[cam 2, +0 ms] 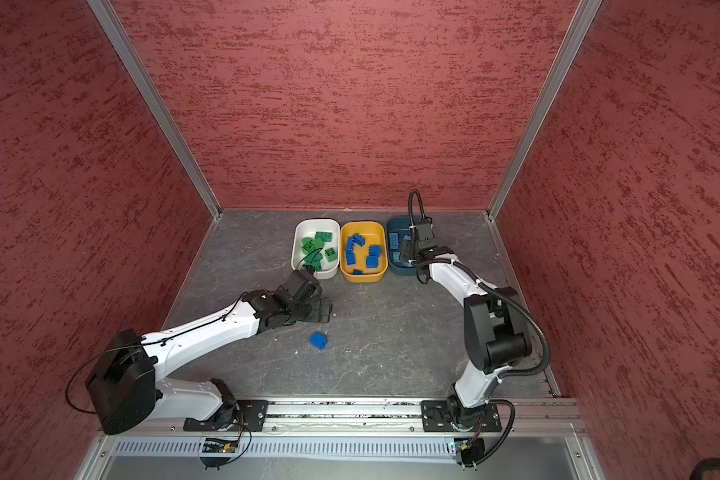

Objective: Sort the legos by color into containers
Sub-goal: 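Carry the light blue brick with the right gripper and release into teal bin, then grasp the last dark blue brick with the left gripper while the right gripper withdraws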

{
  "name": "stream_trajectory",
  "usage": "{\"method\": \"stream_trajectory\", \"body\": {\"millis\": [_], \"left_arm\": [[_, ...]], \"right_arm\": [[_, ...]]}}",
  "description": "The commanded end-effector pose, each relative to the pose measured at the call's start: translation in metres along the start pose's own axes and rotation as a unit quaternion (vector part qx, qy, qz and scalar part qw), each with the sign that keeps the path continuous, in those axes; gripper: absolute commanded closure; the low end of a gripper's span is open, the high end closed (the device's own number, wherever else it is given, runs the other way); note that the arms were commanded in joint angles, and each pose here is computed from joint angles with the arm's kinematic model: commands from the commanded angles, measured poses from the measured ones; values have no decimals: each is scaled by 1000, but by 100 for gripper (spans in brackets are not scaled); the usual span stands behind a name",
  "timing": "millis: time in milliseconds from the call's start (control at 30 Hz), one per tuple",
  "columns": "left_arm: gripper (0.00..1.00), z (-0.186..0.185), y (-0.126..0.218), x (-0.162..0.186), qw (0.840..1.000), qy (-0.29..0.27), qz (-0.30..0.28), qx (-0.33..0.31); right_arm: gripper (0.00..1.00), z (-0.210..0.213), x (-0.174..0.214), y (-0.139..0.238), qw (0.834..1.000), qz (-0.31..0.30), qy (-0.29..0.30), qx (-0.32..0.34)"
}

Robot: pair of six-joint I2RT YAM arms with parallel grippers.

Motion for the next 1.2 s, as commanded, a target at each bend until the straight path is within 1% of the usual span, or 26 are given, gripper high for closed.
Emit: {"method": "stream_trajectory", "body": {"millis": [0, 133, 233, 300, 367, 467, 533, 600, 667, 700, 733, 833, 967, 1100, 1167], "left_arm": [[1, -4, 3, -3, 1000, 2, 1, 4], [0, -3, 2, 0, 1000, -4, 9, 6], [1, -5, 0, 1, 1000, -12, 15, 8], [1, -5, -1, 2, 999, -27, 24, 5], [1, -4, 1, 3, 999, -42, 32, -8], [0, -2, 3, 6, 998, -55, 41, -6], [0, -4, 3, 8, 997, -63, 50, 10], [1, -6, 1, 10, 995, -72, 61, 24], [0, -8, -1, 12, 994, -80, 72, 27], [0, -9, -2, 14, 993, -86, 78, 28], [0, -11, -3, 17, 992, -91, 84, 30], [1, -16, -7, 28, 988, -108, 106, 35], [6, -21, -11, 44, 982, -128, 135, 39], [9, -21, -13, 53, 979, -129, 150, 40], [10, -19, -15, 56, 979, -126, 156, 35]], "right_arm": [[61, 0, -19, -24, 999, 6, 33, 16], [57, 12, -43, -56, 998, 6, 56, 11], [54, 18, -58, -74, 998, -4, 63, 29], [48, 21, -66, -80, 997, -2, 63, 33], [40, 24, -72, -77, 998, -1, 61, 30], [32, 24, -74, -58, 998, -17, 56, 19], [25, 24, -71, -37, 998, -29, 53, -4], [21, 22, -64, -17, 997, -39, 51, -32], [16, 19, -54, 3, 996, -51, 48, -56], [12, 14, -46, 13, 995, -56, 44, -65], [1, 11, -39, 21, 995, -60, 41, -71], [1, -1, -22, 49, 993, -83, 20, -79], [1, -17, -1, 80, 990, -119, -8, -80], [1, -31, 14, 97, 986, -147, -39, -63], [1, -35, 19, 105, 983, -162, -53, -70]]}}
Point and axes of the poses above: each gripper's point midway between its finger pads, its own y axis back along the fingers, its own z axis along the line the jaws close on, x = y × z, the point moved 10 cm from there along y, back along the fingers, and after that the axes turned 2 degrees about -y, right-handed, at the moved point
